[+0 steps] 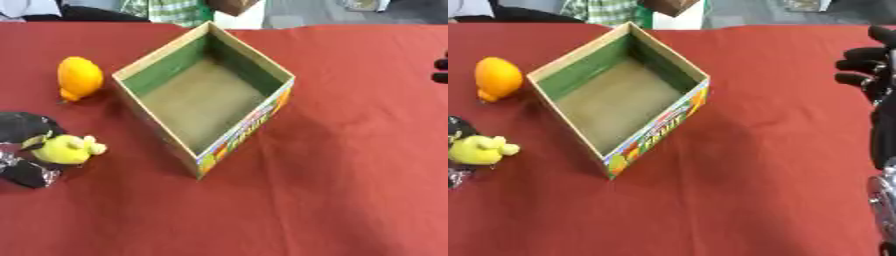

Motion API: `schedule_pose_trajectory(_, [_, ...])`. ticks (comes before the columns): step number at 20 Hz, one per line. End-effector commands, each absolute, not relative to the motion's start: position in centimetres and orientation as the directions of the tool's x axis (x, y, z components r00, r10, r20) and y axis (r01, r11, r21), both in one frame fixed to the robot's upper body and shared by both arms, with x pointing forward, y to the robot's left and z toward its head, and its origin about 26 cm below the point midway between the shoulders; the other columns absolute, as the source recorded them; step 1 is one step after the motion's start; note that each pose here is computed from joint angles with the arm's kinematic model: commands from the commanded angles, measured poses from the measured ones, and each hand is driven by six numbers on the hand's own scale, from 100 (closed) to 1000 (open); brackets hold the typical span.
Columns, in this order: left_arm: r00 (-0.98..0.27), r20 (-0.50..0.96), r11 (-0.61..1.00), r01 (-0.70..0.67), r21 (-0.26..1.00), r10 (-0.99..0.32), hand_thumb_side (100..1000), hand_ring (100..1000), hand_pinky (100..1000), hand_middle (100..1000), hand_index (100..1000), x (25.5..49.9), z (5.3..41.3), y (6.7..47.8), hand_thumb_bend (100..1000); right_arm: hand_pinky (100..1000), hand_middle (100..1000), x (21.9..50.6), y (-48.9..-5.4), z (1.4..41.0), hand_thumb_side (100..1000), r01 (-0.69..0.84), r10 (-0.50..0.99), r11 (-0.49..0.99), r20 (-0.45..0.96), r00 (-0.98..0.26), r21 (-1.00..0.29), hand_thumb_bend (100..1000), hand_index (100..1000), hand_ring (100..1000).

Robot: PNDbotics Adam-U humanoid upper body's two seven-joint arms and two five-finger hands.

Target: Pick up objects on the table and place them in the box.

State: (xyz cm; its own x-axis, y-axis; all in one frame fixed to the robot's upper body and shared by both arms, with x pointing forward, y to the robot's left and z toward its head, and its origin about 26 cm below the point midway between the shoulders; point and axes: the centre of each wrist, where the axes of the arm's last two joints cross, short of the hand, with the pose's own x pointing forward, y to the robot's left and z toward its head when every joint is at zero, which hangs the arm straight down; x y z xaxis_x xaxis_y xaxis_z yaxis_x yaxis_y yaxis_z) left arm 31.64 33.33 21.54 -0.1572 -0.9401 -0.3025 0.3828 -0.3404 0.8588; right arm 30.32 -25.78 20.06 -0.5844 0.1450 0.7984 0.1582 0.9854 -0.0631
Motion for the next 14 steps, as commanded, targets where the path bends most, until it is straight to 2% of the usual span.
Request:
schedule_pose_trajectory(1, [-0.153,-0.298,-0.333,0.336,0.881,-0.942,297,675,603,683,788,31.5,22.7,33.2,100,667,599,30.0,-25.9,20.8,876,0.159,0.149,0.985,0.781,-0.607,-0.064,100,853,666])
schedule_pose_trajectory(2, [-0.16,-0.286,-0.325,0.33,0.886,-0.945,280,660,587,668,773,31.4,22.9,33.1,100,667,599,30.0,-25.9,20.8,876,0.16,0.149,0.985,0.781,-0.607,-0.064,100,853,666])
schedule_pose_trajectory(6, [-0.172,-0.258,-0.297,0.276,0.914,-0.951,307,609,519,627,718,31.0,24.5,32.6,100,667,599,30.0,-26.0,20.8,875,0.16,0.149,0.985,0.782,-0.605,-0.063,100,853,666])
schedule_pose_trajectory(14, [-0.124,-0.26,-0.274,0.122,0.954,-0.958,304,576,483,595,577,30.2,27.8,31.5,100,667,600,30.1,-26.0,20.9,870,0.158,0.149,0.985,0.777,-0.612,-0.065,100,851,667])
